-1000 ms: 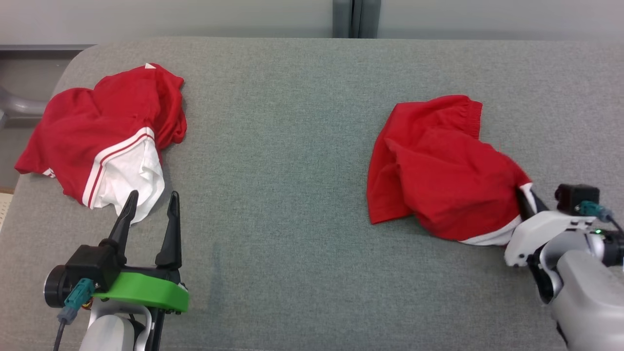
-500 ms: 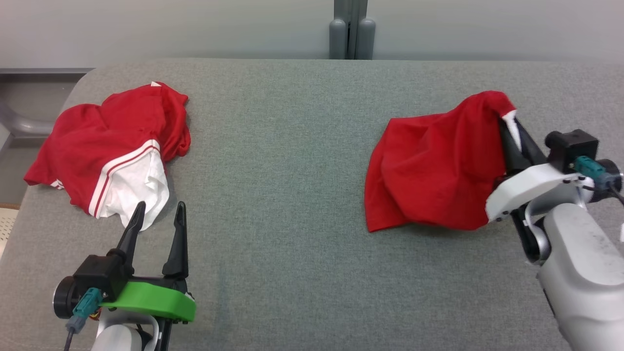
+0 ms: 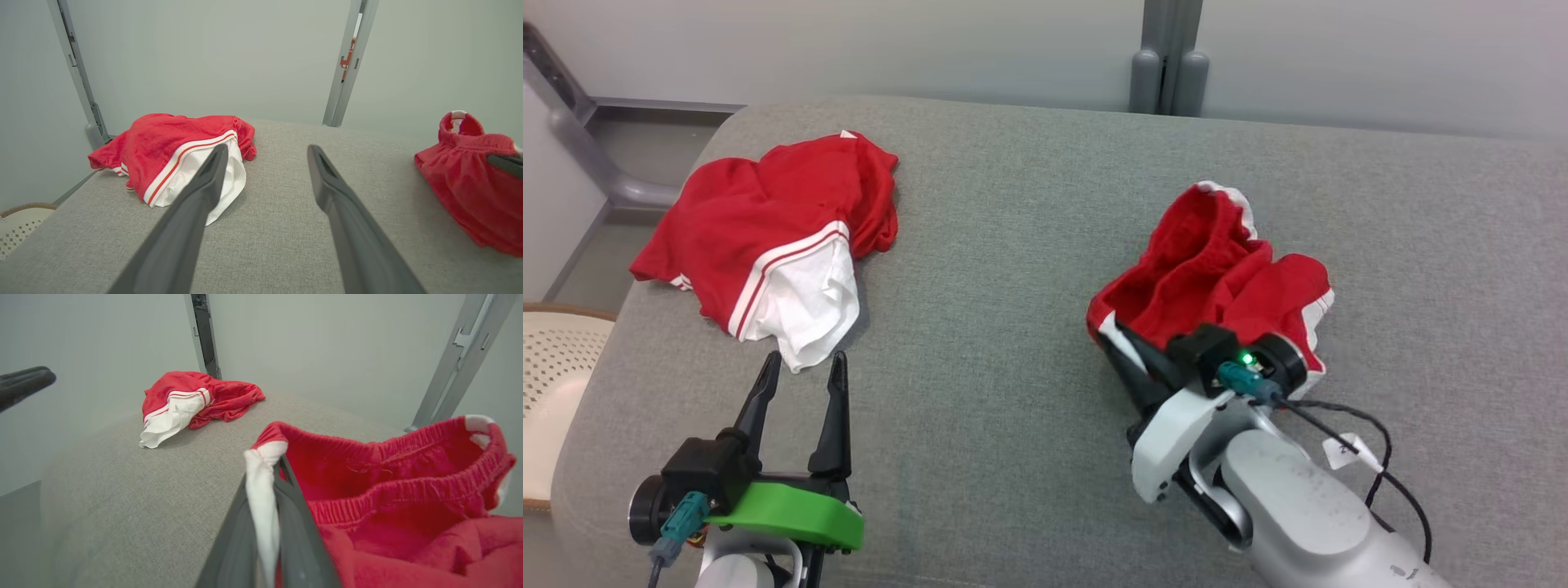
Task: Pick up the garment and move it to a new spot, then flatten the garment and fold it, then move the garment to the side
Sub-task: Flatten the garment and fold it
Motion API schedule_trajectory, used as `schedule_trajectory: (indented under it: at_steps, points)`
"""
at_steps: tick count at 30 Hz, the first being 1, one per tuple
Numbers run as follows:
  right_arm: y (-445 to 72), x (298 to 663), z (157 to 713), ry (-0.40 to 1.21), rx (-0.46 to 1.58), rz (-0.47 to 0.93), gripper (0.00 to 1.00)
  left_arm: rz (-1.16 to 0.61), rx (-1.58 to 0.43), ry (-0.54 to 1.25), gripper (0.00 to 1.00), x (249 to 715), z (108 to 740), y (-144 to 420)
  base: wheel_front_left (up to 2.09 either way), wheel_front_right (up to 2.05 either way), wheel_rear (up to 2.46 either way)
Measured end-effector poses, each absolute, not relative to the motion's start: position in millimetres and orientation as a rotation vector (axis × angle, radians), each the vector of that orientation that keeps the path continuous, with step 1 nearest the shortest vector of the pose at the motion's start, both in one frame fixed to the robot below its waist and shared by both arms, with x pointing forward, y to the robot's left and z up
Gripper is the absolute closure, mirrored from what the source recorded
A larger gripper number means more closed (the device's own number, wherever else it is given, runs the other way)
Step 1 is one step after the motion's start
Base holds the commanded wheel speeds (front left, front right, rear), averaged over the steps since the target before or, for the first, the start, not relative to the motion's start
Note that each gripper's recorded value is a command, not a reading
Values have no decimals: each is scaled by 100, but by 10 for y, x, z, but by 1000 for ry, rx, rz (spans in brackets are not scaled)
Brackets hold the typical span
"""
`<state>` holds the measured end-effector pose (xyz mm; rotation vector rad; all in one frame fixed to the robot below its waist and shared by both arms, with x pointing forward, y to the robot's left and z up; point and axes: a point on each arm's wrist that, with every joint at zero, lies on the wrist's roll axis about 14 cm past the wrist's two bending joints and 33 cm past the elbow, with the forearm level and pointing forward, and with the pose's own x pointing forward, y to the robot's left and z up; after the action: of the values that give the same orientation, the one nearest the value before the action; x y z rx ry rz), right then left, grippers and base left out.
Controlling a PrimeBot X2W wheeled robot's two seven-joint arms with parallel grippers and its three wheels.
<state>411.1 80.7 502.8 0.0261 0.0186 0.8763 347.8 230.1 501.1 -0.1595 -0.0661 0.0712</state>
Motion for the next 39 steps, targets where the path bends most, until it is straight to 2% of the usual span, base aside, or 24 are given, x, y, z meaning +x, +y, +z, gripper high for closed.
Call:
schedule_trajectory:
  at_steps: [4, 5, 6, 7, 12, 18, 21, 26, 32, 39]
  points:
    - [1069, 3860, 4766, 105, 18, 970, 100, 95, -160, -59, 0, 3424, 4986, 2361, 0, 0, 0]
    - [1122, 3783, 4688, 130, 15, 995, 71, 100, -160, -56, 0, 3414, 4976, 2371, 0, 0, 0]
    - [1151, 3727, 4611, 154, 7, 1011, 52, 103, -161, -53, 0, 3406, 4969, 2379, 0, 0, 0]
    - [1181, 3665, 4530, 177, -3, 1031, 0, 108, -161, -49, 0, 3396, 4957, 2391, 0, 0, 0]
    - [1262, 3560, 4454, 227, 51, 1058, 0, 126, -159, -34, 0, 3377, 4908, 2443, 0, 0, 0]
    - [1184, 3859, 4964, 83, 133, 988, 0, 107, -160, -34, 0, 3425, 4906, 2399, 0, 0, 0]
    - [907, 4079, 5163, 0, 107, 913, 0, 88, -162, -32, 0, 3444, 4898, 2339, 0, 0, 0]
    - [160, 4407, 5280, -63, 73, 713, 0, 49, -165, -44, 0, 3513, 4936, 2224, 0, 0, 0]
    - [-679, 4520, 5071, -20, 43, 501, 0, 12, -165, -46, 0, 3578, 4946, 2108, 0, 0, 0]
    - [-803, 4493, 4756, 69, 54, 463, 0, 3, -164, -23, 0, 3604, 4877, 2076, 0, 0, 0]
